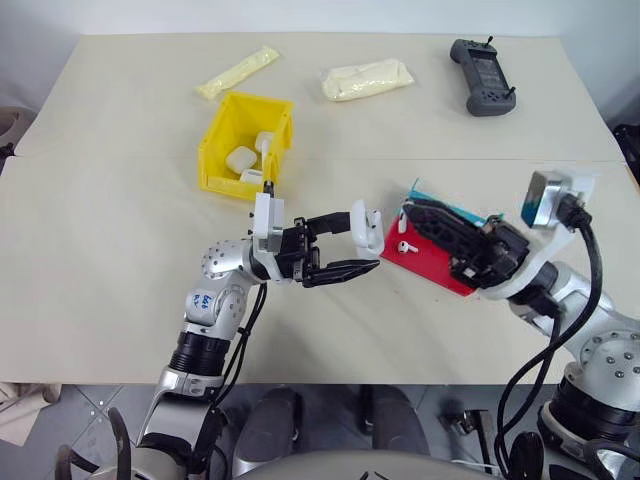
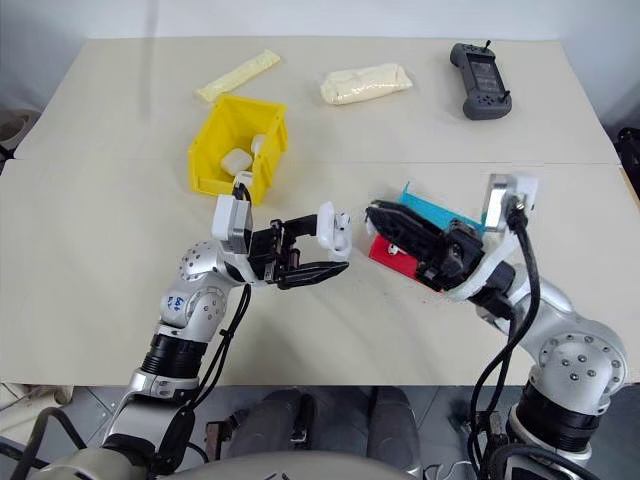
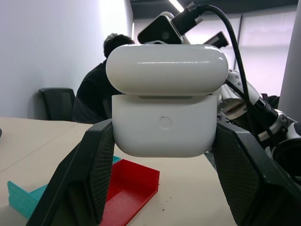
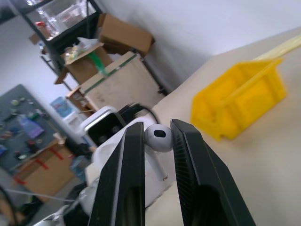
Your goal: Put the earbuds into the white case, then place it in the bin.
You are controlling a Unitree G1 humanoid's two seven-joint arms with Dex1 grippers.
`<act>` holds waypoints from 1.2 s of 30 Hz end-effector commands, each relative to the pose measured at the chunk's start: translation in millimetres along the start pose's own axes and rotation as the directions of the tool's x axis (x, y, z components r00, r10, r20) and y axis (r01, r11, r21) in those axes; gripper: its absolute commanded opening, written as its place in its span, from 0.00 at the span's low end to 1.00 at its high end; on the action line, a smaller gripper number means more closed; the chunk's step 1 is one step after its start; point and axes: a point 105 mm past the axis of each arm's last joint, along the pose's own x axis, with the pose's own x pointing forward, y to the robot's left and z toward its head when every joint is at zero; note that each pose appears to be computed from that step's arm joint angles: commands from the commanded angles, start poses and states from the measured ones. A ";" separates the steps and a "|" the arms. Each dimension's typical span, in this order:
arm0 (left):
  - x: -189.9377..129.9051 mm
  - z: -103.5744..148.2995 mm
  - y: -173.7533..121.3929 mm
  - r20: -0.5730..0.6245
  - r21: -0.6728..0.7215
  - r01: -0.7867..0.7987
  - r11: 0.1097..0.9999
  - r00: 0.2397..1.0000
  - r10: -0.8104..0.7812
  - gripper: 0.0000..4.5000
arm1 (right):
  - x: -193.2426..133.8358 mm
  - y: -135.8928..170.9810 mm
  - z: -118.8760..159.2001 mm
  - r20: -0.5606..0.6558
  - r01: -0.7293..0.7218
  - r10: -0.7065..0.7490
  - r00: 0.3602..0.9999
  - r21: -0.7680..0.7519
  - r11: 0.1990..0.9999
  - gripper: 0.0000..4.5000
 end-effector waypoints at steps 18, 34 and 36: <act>8.3 10.5 1.6 0.048 0.042 0.003 0.999 0.999 -0.005 0.62 | 10.2 13.3 -14.6 0.000 -0.057 0.057 0.998 0.060 0.997 0.10; 6.7 12.1 6.1 0.034 0.072 0.002 0.997 0.999 -0.004 0.62 | 11.0 10.8 -23.8 -0.080 -0.064 0.065 0.995 0.004 0.998 0.47; 6.4 12.5 6.3 0.039 0.068 -0.001 0.998 0.999 -0.002 0.62 | 11.2 11.6 -21.1 -0.094 -0.071 0.067 0.993 -0.039 0.997 0.62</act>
